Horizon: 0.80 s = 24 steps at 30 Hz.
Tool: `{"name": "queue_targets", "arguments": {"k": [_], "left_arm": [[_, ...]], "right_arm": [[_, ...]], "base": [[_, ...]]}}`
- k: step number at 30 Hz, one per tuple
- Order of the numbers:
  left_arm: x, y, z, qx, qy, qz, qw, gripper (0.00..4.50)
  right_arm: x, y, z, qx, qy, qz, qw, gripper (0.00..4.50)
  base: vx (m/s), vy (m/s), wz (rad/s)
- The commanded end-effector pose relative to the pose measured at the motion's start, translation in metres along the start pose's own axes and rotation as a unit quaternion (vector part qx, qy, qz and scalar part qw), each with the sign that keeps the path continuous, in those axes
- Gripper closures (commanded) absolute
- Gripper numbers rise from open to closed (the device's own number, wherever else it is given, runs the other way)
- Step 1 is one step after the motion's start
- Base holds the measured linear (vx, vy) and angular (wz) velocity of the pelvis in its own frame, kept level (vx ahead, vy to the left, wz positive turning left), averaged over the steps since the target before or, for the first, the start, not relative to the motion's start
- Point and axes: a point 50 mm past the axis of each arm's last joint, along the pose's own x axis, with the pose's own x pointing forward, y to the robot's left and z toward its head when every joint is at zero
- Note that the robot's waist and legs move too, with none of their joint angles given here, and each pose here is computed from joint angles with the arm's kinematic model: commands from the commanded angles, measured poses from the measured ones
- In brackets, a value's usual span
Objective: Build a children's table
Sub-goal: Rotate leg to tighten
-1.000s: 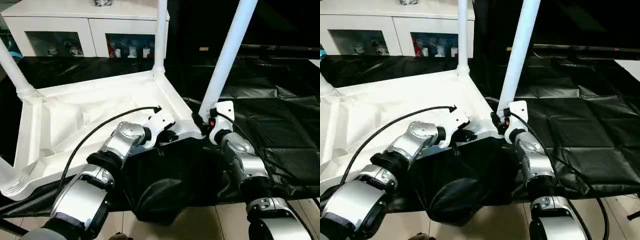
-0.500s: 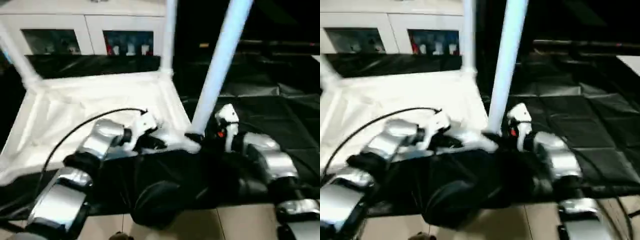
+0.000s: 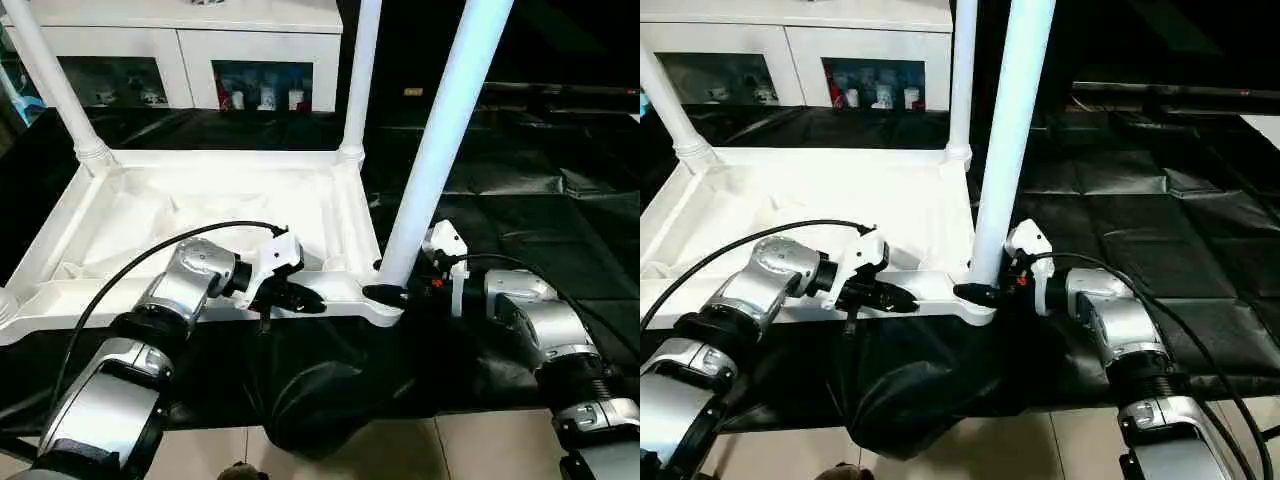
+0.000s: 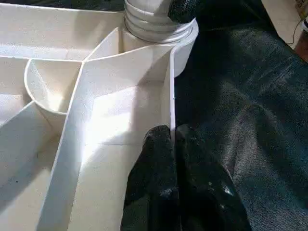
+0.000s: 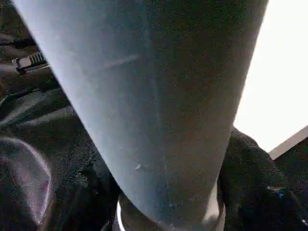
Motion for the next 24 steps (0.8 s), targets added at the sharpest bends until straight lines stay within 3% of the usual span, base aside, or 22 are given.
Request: {"name": "queue_targets", "arguments": {"k": [1,6,8,9,10,14,17,20,21,24], "left_arm": [[0.006,0.005,0.012,0.015,-0.027,0.038,0.999,4.50],[0.018,0.017,0.020,-0.007,-0.029,0.125,0.992,4.50],[0.031,0.021,0.030,-0.016,-0.045,0.160,0.986,4.50],[0.031,0.021,0.030,-0.016,-0.045,0.160,0.986,4.50],[0.041,0.022,0.036,-0.019,-0.050,0.177,0.983,4.50],[0.061,0.022,0.052,-0.028,-0.062,0.210,0.975,4.50],[0.066,0.021,0.055,-0.027,-0.066,0.208,0.976,4.50],[0.069,0.017,0.055,-0.017,-0.067,0.186,0.980,4.50],[0.069,0.017,0.055,-0.017,-0.067,0.186,0.980,4.50],[0.065,0.013,0.049,-0.003,-0.068,0.145,0.987,4.50]], "right_arm": [[0.006,0.008,-0.014,0.034,0.021,0.012,0.999,2.12],[0.014,-0.001,-0.023,0.059,0.003,-0.111,0.992,2.12],[0.021,-0.008,-0.030,0.101,-0.016,-0.214,0.972,2.12],[0.021,-0.008,-0.030,0.101,-0.016,-0.214,0.972,2.12],[0.026,-0.012,-0.032,0.129,-0.028,-0.275,0.952,2.12],[0.048,-0.010,-0.030,0.173,-0.043,-0.357,0.917,2.12],[0.058,-0.007,-0.026,0.170,-0.048,-0.351,0.919,2.12],[0.070,-0.001,-0.016,0.156,-0.059,-0.312,0.935,2.12],[0.070,-0.001,-0.016,0.156,-0.059,-0.312,0.935,1.56],[0.067,-0.001,-0.010,0.139,-0.063,-0.282,0.947,1.37]], "base": [[0.000,0.000,0.00],[0.000,0.000,0.00],[0.000,0.000,0.00],[0.000,0.000,0.00],[0.000,0.000,0.00],[0.000,0.000,0.00],[0.000,0.000,0.00],[0.000,0.000,0.00],[0.000,0.000,0.00],[0.000,0.000,0.00]]}}
